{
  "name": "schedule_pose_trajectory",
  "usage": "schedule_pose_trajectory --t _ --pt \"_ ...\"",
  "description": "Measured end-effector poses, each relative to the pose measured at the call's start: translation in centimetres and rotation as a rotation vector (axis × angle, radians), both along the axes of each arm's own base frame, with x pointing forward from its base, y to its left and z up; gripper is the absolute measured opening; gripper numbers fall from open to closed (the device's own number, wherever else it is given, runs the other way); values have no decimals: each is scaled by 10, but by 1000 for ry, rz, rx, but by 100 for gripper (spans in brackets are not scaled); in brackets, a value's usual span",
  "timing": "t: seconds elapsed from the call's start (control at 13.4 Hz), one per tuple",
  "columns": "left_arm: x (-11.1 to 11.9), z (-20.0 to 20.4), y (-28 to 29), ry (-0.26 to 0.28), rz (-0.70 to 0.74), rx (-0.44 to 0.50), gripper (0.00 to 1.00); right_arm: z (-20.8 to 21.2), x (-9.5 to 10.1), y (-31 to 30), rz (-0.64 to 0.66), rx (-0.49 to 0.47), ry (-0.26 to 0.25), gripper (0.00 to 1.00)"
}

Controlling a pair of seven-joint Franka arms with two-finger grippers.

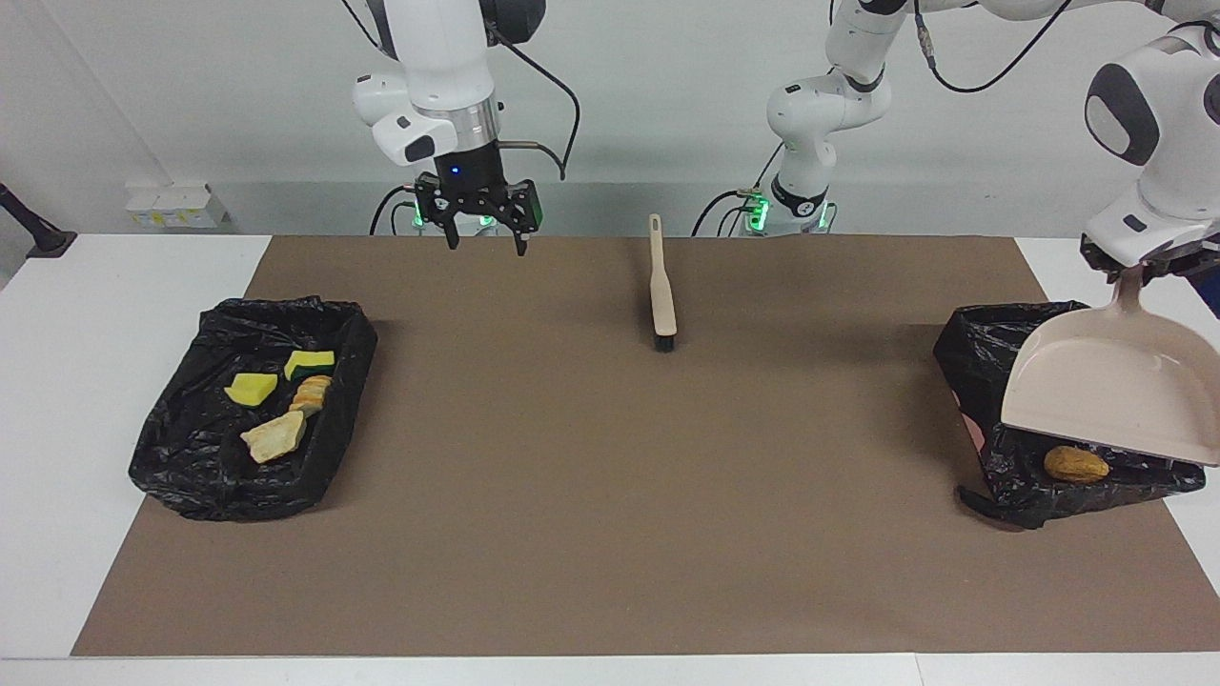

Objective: Sweep and dump trash in bin
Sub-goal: 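Bring the empty dustpan back toward the table center with the left gripper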

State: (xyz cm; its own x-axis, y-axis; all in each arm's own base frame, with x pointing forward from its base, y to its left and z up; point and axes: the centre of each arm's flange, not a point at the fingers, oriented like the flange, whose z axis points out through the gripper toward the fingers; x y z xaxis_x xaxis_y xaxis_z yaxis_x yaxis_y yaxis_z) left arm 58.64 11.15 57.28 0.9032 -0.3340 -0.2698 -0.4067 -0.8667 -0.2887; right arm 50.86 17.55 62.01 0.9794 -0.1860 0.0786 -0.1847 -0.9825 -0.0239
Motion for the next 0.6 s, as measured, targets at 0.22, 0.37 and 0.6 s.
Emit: schedule_pose_trajectory --t 0.22,0.37,0.6 --pt "5 -19 -97 -41 102 -108 31 19 12 -18 29 -16 23 100" --pt "-3 -34 -179 -32 142 -192 31 21 18 -21 24 -19 29 100" --pt "-29 -46 -298 -27 247 -311 31 24 20 -27 15 -20 35 100"
